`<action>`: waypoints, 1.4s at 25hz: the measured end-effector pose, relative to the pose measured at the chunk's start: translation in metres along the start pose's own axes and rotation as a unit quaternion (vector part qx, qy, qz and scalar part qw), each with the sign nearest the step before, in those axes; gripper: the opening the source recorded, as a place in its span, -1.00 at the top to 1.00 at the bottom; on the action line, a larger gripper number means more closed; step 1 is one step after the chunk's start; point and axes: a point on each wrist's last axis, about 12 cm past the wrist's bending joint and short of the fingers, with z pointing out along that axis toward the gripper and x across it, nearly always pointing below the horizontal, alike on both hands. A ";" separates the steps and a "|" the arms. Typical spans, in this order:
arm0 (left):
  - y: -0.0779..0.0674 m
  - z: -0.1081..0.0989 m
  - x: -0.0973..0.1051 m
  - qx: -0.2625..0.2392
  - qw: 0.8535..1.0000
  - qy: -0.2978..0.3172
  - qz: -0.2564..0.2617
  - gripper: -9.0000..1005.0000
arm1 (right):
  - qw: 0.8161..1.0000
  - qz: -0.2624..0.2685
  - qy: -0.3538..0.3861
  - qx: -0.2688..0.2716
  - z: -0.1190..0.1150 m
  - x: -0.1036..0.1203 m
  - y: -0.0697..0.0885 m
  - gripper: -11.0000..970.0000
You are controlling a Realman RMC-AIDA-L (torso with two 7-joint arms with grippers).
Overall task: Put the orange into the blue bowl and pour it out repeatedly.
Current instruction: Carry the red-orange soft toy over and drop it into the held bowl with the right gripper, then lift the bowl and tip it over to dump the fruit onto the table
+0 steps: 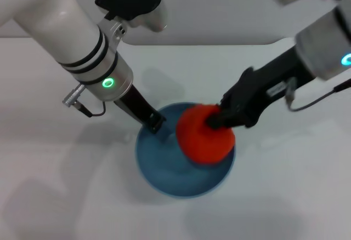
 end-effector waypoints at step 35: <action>0.017 -0.013 0.058 -0.147 0.908 -0.391 0.025 0.98 | 0.919 0.360 0.000 0.158 -0.068 0.162 -0.044 0.00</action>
